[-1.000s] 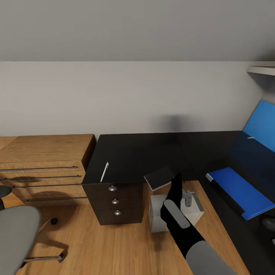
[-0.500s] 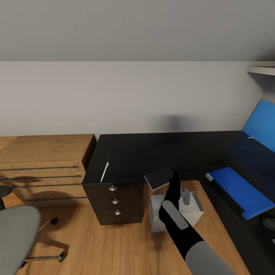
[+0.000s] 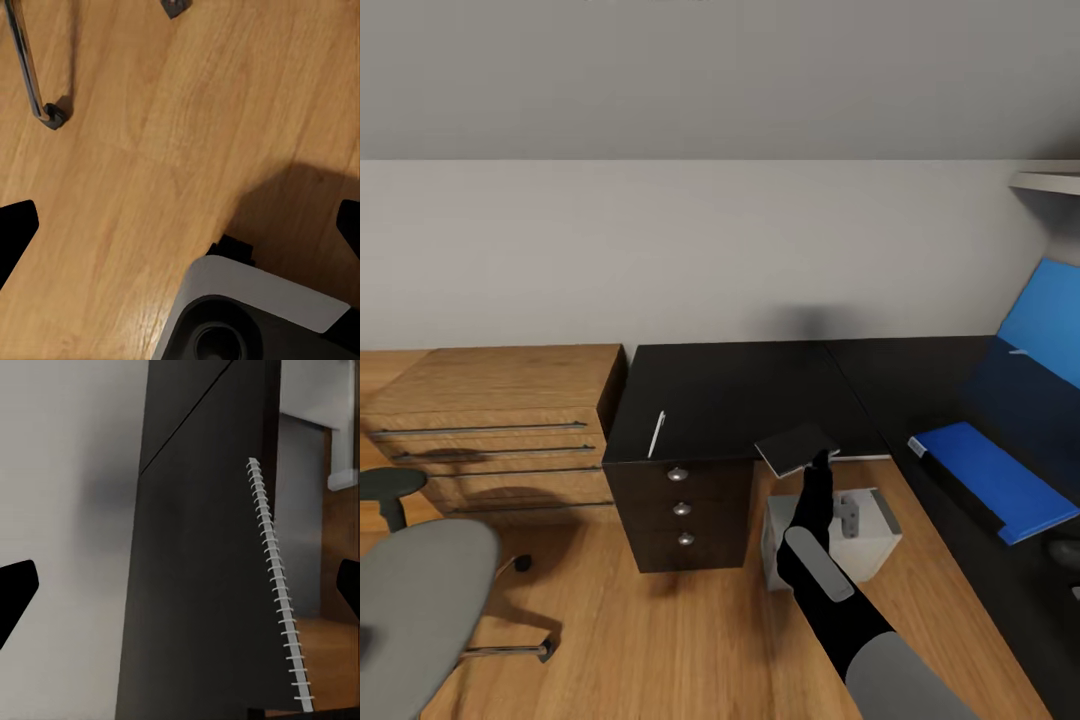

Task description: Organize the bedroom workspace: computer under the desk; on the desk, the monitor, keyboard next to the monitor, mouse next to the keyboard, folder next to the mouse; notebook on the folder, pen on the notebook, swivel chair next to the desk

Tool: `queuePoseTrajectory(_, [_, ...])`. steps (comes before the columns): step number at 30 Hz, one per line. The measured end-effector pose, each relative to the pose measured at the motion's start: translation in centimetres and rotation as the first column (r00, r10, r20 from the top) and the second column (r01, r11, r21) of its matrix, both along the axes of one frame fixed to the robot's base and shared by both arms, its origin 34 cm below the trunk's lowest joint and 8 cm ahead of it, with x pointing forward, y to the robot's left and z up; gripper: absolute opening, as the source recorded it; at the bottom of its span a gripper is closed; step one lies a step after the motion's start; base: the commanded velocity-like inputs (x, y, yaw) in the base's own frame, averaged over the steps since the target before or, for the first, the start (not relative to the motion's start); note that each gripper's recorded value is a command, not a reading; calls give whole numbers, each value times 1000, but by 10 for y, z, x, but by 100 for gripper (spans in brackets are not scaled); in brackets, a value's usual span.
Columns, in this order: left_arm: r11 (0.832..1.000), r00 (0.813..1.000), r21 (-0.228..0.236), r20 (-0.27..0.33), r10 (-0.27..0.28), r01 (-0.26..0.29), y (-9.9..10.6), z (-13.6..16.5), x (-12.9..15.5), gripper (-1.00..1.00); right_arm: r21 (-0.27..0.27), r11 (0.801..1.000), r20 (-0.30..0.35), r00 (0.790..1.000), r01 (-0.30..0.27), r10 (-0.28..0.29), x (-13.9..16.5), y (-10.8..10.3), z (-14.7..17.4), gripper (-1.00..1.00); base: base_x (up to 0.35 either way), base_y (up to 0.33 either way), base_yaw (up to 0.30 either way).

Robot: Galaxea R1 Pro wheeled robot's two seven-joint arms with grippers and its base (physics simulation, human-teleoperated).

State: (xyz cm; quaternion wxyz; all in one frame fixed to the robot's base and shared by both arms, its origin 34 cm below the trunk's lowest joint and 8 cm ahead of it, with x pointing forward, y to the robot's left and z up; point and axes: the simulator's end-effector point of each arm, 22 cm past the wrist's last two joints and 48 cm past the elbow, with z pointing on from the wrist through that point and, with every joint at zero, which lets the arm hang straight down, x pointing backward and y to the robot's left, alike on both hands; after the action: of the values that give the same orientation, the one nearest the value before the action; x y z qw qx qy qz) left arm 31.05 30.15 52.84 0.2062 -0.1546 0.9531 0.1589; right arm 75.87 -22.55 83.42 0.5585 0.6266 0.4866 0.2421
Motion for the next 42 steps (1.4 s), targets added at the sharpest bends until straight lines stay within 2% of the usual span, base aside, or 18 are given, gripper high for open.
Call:
queuePoseTrajectory(1, [1000,1000,-3,7,1,-1,-1,1,3,100,-2,1000,-3,1000,0,0,-1,-1,-1,100,-4,3,0])
queuePoseTrajectory(2, [1000,999,-18,50,3,-2,-7,7,22,100,-5,1000,-13,1000,-2,2,-2,-1,-5,100,-3,3,0])
queuePoseTrajectory(4, [1000,998,-22,62,7,-5,-9,9,28,100,-5,1000,-20,1000,-17,17,-2,1,-8,100,-2,2,0])
queuePoseTrajectory(8, [1000,997,-25,74,10,-8,-10,5,34,100,15,989,-40,989,-145,146,6,25,-24,100,0,0,0])
queuePoseTrajectory(9, [1000,997,-25,77,11,-9,-9,4,34,100,32,977,-48,976,-212,214,9,38,-29,100,0,0,0])
queuePoseTrajectory(10, [1000,997,-25,77,12,-10,-9,3,35,100,42,968,-51,967,-247,249,11,45,-33,100,0,0,0])
queuePoseTrajectory(11, [1000,997,-24,78,12,-10,-9,1,35,100,62,950,-56,950,-305,309,13,58,-38,100,0,0,0])
queuePoseTrajectory(15, [1000,997,-23,80,12,-10,-10,-4,36,100,89,913,-66,912,-398,404,14,74,-50,100,0,0,0])
queuePoseTrajectory(19, [1000,997,-23,80,11,-9,-10,-11,36,100,92,904,-72,903,-417,424,15,72,-59,100,0,0,0])
queuePoseTrajectory(26, [1000,997,-22,81,12,-10,-10,-22,36,100,91,908,-76,907,-408,415,16,59,-73,100,0,0,0])
queuePoseTrajectory(35, [1000,997,-21,82,13,-11,-9,-36,36,100,87,908,-77,906,-409,416,16,57,-87,100,0,0,0])
queuePoseTrajectory(42, [1000,996,-22,85,13,-11,-10,-48,37,100,95,890,-80,888,-445,452,16,60,-101,100,0,0,0])
